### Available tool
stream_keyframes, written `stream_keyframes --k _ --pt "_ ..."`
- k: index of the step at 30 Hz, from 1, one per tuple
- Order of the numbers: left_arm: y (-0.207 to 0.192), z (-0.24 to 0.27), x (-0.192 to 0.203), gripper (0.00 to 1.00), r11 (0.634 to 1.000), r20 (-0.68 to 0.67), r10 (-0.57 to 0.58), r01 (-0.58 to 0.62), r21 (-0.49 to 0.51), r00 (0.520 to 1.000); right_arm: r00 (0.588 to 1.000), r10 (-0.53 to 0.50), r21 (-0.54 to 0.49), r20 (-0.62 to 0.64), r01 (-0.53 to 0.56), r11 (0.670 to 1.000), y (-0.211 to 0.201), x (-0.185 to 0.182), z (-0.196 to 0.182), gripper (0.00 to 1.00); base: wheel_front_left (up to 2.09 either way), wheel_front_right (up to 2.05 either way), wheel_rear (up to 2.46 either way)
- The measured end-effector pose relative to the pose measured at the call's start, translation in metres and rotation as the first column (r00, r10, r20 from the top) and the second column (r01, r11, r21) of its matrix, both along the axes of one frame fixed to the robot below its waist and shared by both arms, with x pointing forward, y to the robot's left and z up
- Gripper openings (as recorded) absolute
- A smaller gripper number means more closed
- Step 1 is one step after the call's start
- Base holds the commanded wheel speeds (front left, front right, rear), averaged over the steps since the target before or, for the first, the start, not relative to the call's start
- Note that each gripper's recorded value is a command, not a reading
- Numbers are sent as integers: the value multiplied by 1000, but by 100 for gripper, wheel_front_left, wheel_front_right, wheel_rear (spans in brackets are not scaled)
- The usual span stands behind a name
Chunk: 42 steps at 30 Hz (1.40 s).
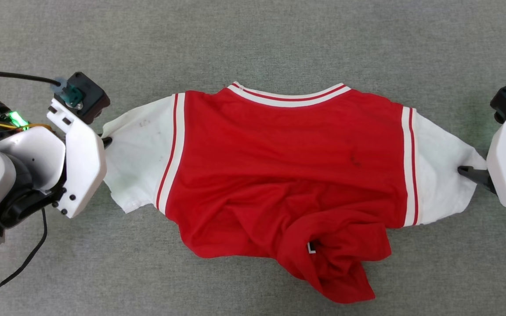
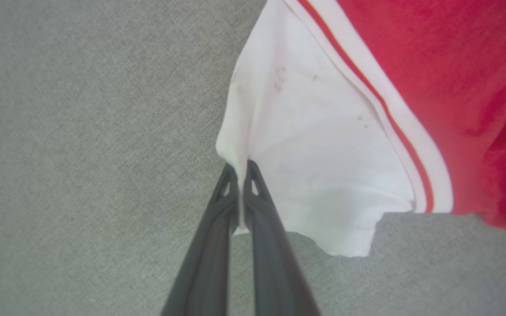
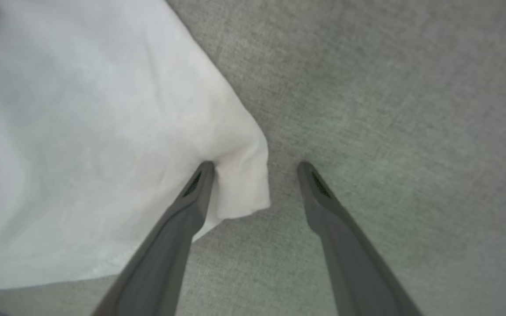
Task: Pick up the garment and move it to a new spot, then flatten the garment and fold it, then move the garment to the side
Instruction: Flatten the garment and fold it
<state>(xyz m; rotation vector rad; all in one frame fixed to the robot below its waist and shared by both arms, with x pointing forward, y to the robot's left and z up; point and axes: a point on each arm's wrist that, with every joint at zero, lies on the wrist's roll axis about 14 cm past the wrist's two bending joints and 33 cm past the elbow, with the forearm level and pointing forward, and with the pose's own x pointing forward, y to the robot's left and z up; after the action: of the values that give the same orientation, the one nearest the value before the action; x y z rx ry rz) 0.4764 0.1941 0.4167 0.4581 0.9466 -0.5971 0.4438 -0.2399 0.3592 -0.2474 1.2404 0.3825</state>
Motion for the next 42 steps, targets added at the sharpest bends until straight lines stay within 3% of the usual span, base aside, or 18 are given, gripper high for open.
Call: stream_keyframes --k 2,3,4,13,14,19,27,36,42 --pt "-1 -1 1 0 1000 -4 4 -4 -4 1000 1000 -14 12 4 14 1000 1 0 -2 100 0 0 0" --pt "-1 -1 1 0 1000 -6 5 -5 -7 1000 1000 -17 17 15 17 1000 1 1 -2 9 0 0 0" --pt "-2 -1 1 0 1000 -5 5 -5 -9 1000 999 -22 24 32 22 999 1 2 -2 0 0 0 0" --pt "-6 18 -3 0 999 39 8 -6 -34 999 972 11 25 237 -17 1000 0 24 34 0 0 0 0" --pt "-9 34 -3 0 999 85 3 1 -50 996 938 26 14 344 -33 999 -7 35 64 0 0 0 0" --pt "-18 70 0 0 995 199 -17 35 -90 980 854 63 -5 517 -70 998 -10 47 115 0 0 0 0" --pt "-29 142 9 0 988 426 -35 96 -121 904 646 88 -14 758 -119 993 -3 58 210 0 0 0 0" --pt "-49 222 22 0 976 632 -40 165 -140 774 436 95 -39 895 -136 990 9 65 296 0 0 0 0" --pt "-60 258 50 0 969 726 -11 186 -161 687 318 105 -63 942 -139 988 23 86 336 0 0 0 0"
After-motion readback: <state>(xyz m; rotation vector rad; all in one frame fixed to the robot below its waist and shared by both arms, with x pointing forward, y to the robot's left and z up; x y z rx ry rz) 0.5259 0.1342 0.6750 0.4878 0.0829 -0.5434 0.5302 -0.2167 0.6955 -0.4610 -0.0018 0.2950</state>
